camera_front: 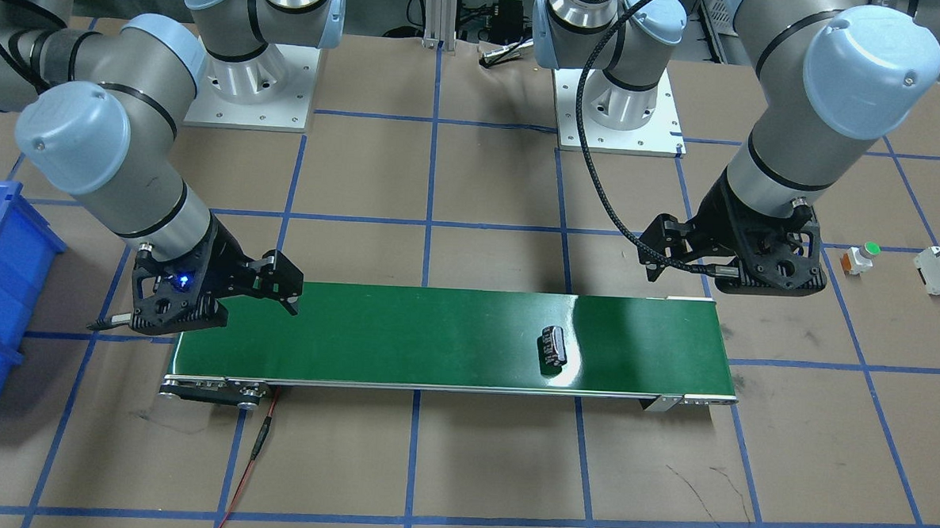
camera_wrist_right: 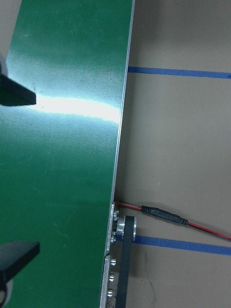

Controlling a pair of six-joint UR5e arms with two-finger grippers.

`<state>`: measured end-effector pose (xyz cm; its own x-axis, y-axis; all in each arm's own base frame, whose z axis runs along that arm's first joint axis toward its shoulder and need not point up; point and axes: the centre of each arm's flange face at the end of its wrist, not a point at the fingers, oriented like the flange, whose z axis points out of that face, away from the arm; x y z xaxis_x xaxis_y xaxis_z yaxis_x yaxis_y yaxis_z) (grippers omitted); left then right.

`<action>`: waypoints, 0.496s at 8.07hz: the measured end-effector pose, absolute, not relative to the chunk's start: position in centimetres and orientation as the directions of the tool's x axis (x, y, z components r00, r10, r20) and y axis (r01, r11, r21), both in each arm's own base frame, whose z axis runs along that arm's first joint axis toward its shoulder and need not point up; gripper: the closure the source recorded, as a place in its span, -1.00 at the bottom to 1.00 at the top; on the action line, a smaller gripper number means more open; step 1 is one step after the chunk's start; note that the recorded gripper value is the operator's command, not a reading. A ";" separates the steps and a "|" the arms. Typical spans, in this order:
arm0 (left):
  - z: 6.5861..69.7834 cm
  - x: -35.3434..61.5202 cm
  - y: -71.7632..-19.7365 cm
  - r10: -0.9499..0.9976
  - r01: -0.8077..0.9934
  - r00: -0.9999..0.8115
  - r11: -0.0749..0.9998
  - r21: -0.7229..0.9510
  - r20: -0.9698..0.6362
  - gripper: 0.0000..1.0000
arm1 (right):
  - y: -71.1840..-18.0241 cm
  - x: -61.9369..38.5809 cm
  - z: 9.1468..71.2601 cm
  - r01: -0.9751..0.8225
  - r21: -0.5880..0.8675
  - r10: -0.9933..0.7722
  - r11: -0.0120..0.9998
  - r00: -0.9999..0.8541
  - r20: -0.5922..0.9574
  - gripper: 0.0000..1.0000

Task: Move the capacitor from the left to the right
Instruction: 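Lift the left gripper away while the right gripper moves over the belt's far end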

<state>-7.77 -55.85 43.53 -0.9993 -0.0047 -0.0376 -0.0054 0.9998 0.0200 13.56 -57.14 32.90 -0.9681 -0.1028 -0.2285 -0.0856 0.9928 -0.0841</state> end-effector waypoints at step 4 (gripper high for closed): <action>43.3 -7.7 -55.9 -0.002 -0.003 -0.999 1.000 0.022 -0.039 -1.00 | -57.9 13.6 31.1 -0.082 -0.075 -0.098 0.994 -0.966 -0.239 -0.99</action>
<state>-7.75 -55.93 43.28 -0.9992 -0.0020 -0.0392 -0.0029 0.9997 0.0223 13.62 -57.89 31.06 -0.9661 -0.0979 -0.2389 -0.0823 0.9938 -0.0745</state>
